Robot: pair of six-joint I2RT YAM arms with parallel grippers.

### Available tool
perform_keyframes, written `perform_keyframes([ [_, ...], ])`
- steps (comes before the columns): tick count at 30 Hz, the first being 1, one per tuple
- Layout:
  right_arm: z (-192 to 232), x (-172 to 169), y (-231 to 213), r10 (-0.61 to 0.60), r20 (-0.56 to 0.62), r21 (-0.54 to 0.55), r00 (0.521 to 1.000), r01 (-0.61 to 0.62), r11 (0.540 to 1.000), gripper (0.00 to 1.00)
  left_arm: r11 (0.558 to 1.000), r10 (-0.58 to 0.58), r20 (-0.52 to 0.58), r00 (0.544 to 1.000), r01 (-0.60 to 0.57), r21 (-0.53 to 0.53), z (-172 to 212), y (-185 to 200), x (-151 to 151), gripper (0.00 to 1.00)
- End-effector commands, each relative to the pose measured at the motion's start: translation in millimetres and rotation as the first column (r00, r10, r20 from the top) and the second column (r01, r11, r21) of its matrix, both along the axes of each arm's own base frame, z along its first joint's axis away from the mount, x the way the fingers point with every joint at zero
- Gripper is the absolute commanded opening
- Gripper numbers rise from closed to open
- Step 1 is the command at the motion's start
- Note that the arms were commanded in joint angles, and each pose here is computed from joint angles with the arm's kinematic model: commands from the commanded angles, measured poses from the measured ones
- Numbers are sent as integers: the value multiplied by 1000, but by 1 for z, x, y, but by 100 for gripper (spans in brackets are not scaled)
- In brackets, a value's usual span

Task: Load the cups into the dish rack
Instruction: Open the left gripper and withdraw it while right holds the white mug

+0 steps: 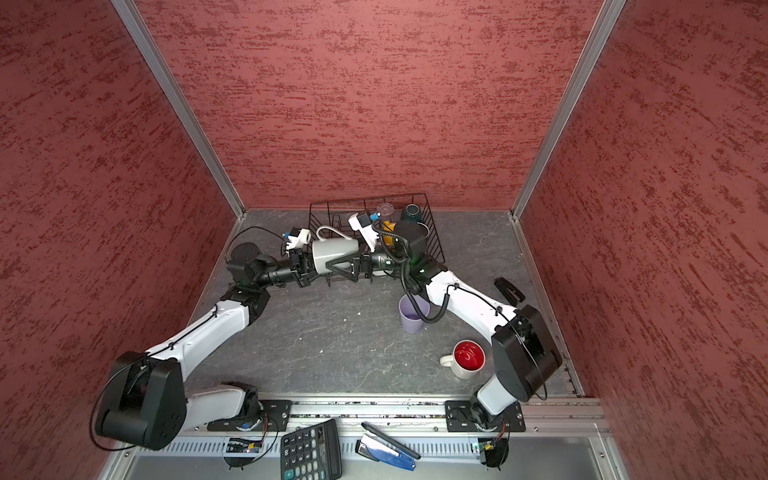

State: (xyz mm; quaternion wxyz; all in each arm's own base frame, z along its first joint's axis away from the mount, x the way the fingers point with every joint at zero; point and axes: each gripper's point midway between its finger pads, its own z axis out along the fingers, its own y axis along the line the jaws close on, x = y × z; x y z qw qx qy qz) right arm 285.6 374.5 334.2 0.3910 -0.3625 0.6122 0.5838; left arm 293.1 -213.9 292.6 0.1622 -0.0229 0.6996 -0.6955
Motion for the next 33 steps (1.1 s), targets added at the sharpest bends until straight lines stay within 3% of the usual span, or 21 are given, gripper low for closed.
perform_keyframes([
  [1, 19, -7, -2, 26, 51, 19, 998, -27, 999, 88, 1000, -15, 93, 996, 17, -12, 17, 0, -5, 0],
  [7, 19, -10, -1, 47, 54, 25, 997, -49, 999, 66, 1000, -20, 87, 996, 22, -11, 14, 0, -4, 0],
  [18, 23, -13, -2, 54, 70, 43, 996, -58, 997, 37, 1000, -26, 72, 997, 27, -4, 13, -1, -3, 0],
  [25, 36, -9, -5, 7, 61, 59, 998, -11, 998, 19, 1000, -13, 56, 998, 13, 2, 9, 2, 0, 24],
  [33, 39, -10, -9, -14, 71, 56, 997, 10, 998, 12, 1000, 4, 61, 998, -4, 5, 12, 6, 2, 53],
])
